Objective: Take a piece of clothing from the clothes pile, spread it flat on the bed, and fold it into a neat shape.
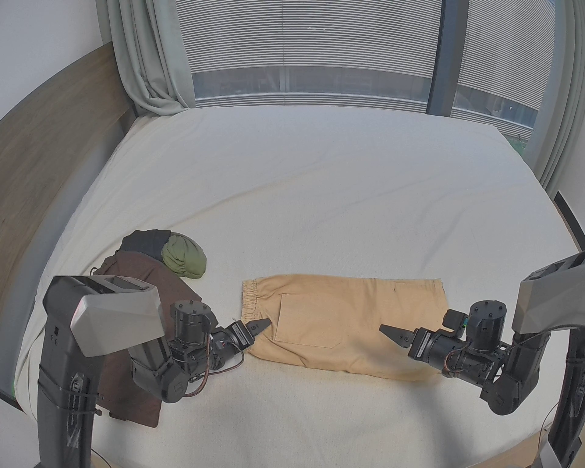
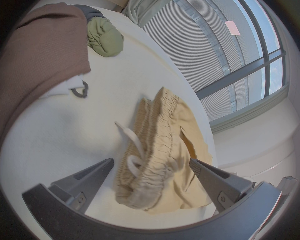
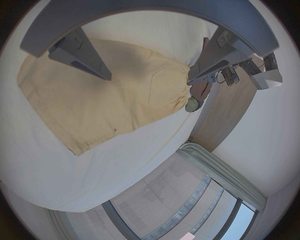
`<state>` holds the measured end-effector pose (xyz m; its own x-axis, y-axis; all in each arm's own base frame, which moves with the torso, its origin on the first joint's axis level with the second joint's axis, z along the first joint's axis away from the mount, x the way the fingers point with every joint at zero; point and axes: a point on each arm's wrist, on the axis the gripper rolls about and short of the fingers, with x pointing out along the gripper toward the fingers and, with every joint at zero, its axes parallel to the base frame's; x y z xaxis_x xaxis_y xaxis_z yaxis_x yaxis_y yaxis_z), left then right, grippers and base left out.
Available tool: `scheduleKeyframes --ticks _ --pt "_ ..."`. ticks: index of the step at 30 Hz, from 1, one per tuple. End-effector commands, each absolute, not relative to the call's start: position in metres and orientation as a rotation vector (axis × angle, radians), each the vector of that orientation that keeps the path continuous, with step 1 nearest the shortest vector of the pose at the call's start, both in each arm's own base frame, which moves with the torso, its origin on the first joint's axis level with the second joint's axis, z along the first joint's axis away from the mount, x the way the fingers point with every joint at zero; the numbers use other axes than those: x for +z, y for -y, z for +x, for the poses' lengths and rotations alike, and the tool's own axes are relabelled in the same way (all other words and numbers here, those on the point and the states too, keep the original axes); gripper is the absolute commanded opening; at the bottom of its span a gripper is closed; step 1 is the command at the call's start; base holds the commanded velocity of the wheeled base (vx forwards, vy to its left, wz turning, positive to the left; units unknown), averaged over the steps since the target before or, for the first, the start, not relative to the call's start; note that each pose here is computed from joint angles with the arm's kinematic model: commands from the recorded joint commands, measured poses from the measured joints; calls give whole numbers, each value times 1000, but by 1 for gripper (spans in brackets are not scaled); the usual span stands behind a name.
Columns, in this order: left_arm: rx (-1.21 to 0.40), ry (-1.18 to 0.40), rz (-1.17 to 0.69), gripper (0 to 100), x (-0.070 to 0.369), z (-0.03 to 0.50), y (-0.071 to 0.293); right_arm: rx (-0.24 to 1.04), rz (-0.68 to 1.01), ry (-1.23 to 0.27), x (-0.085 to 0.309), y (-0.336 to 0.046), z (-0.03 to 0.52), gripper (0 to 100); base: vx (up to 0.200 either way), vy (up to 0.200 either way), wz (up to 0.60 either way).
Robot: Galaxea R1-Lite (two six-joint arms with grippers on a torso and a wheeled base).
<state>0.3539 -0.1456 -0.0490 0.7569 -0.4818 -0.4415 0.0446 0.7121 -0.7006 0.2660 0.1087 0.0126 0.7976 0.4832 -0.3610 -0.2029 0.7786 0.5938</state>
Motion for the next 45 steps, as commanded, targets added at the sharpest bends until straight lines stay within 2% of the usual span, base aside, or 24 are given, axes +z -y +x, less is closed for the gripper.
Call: scheduleKeyframes --ticks 1,11,26,27,45 --pt "-334 -655 -733 100 -47 354 153 390 566 -527 13 -108 266 100 0 0 0" --pt "-346 -603 -803 100 -37 367 157 394 565 -528 13 -110 266 100 0 0 0" --pt "-344 -603 -808 100 -43 371 158 394 564 -528 11 -111 267 100 0 0 0" --pt "-346 -606 -807 0 -44 370 159 393 565 -527 11 -110 267 100 0 0 0" --pt "-306 -555 -815 0 -37 365 142 390 564 -537 9 -111 267 100 0 0 0"
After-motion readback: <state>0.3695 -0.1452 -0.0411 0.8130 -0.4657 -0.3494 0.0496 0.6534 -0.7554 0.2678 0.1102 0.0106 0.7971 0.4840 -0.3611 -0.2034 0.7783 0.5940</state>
